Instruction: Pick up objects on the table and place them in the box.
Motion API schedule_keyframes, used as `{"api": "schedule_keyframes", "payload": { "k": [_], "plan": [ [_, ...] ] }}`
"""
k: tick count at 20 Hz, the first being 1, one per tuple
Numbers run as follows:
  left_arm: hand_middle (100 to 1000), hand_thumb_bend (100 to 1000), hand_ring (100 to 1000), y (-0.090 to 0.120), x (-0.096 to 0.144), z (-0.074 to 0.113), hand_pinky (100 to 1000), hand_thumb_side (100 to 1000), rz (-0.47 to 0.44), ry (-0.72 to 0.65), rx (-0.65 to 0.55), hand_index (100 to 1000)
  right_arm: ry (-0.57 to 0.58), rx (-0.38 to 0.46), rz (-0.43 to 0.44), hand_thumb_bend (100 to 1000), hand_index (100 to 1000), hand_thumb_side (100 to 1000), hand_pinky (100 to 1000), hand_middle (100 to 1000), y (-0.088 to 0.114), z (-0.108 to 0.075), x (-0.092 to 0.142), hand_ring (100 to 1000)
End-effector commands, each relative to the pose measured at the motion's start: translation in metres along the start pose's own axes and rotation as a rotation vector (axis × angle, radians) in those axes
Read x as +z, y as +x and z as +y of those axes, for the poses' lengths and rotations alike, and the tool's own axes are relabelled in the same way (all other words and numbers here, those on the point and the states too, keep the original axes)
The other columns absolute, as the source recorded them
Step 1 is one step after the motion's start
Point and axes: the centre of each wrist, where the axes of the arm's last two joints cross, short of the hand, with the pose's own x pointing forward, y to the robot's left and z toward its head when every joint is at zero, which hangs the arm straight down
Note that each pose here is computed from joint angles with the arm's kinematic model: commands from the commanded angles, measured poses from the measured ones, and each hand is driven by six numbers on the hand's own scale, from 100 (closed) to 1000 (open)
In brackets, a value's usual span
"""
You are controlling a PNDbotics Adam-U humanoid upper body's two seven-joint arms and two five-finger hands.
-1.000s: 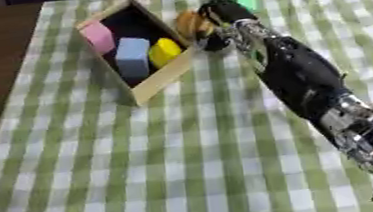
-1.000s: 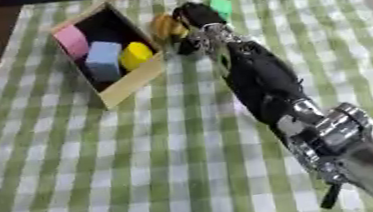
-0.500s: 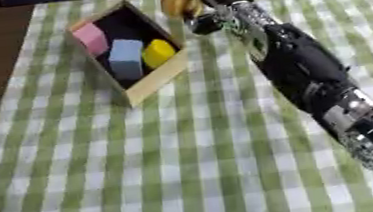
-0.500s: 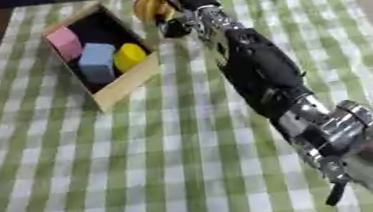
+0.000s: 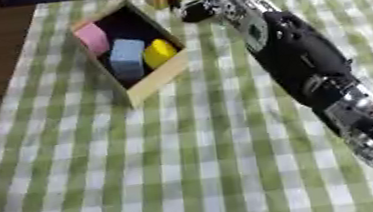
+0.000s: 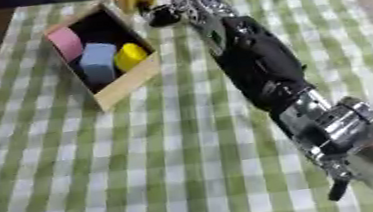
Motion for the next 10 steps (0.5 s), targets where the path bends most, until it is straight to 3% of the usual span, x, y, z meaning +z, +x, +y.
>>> {"api": "schedule_keyframes", "payload": {
  "k": [1,5,10],
  "plan": [
    [724,110,569,0.01,-0.005,0.005,678,788,-0.045,0.008,-0.008,779,-0.02,0.0,-0.061,100,310,198,810,614,0.017,-0.017,-0.009,729],
    [724,113,568,0.013,-0.007,0.005,678,781,-0.061,0.013,-0.002,779,0.015,-0.018,-0.08,100,311,198,808,615,0.028,-0.007,-0.012,728],
    [723,116,568,0.016,-0.009,0.004,676,776,-0.076,0.026,0.013,779,0.06,-0.04,-0.043,100,332,198,805,615,0.031,0.013,-0.013,728]
  ]
}}
